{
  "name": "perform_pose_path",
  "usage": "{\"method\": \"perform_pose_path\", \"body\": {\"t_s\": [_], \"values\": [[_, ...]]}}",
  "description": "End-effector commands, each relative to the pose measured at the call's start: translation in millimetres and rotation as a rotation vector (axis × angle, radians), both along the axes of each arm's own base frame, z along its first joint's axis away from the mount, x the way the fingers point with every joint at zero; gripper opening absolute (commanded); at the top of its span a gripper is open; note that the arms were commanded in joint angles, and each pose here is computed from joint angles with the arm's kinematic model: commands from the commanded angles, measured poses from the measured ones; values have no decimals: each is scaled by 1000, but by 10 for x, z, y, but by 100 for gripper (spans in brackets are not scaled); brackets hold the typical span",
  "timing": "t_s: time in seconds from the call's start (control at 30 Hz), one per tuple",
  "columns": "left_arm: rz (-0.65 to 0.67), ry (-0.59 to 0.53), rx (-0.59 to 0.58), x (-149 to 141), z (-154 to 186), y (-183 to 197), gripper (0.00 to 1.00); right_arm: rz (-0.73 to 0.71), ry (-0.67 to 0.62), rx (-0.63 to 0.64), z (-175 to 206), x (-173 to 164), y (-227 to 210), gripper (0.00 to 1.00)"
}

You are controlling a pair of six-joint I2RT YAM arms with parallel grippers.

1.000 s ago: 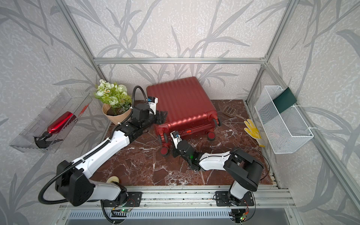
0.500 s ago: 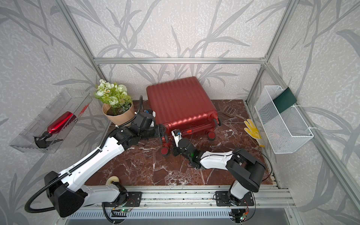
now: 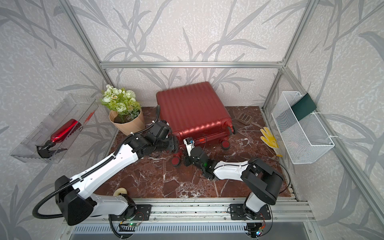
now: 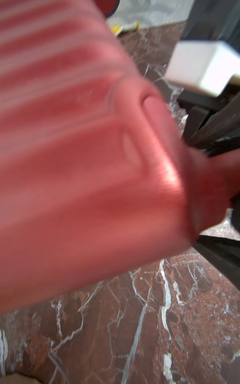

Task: Open the suitcase zippers
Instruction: Unzip the zipper on the suitcase.

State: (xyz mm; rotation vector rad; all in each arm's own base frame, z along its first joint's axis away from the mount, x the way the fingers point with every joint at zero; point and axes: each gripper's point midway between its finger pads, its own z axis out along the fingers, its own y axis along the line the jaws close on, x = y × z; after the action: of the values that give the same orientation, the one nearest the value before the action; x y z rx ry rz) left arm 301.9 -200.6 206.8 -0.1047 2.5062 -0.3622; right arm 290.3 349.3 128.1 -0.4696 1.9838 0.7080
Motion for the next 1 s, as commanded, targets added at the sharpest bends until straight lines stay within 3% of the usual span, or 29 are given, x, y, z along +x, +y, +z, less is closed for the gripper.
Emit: {"method": "perform_pose_path", "body": {"t_s": [0.0,0.47,0.63,0.97], "values": [[77,-8,103,75,-22,186,59,-92,-49,7,165,150,-145,0],[128,-7,230,109,-164,575,10,-310,-175,-347,184,248,-885,0],[147,-13,249,136,-119,767,4,-403,-173,-428,167,357,-1356,0],[222,-25,297,322,9,1171,2,-597,-204,-465,250,470,-2181,0]]}}
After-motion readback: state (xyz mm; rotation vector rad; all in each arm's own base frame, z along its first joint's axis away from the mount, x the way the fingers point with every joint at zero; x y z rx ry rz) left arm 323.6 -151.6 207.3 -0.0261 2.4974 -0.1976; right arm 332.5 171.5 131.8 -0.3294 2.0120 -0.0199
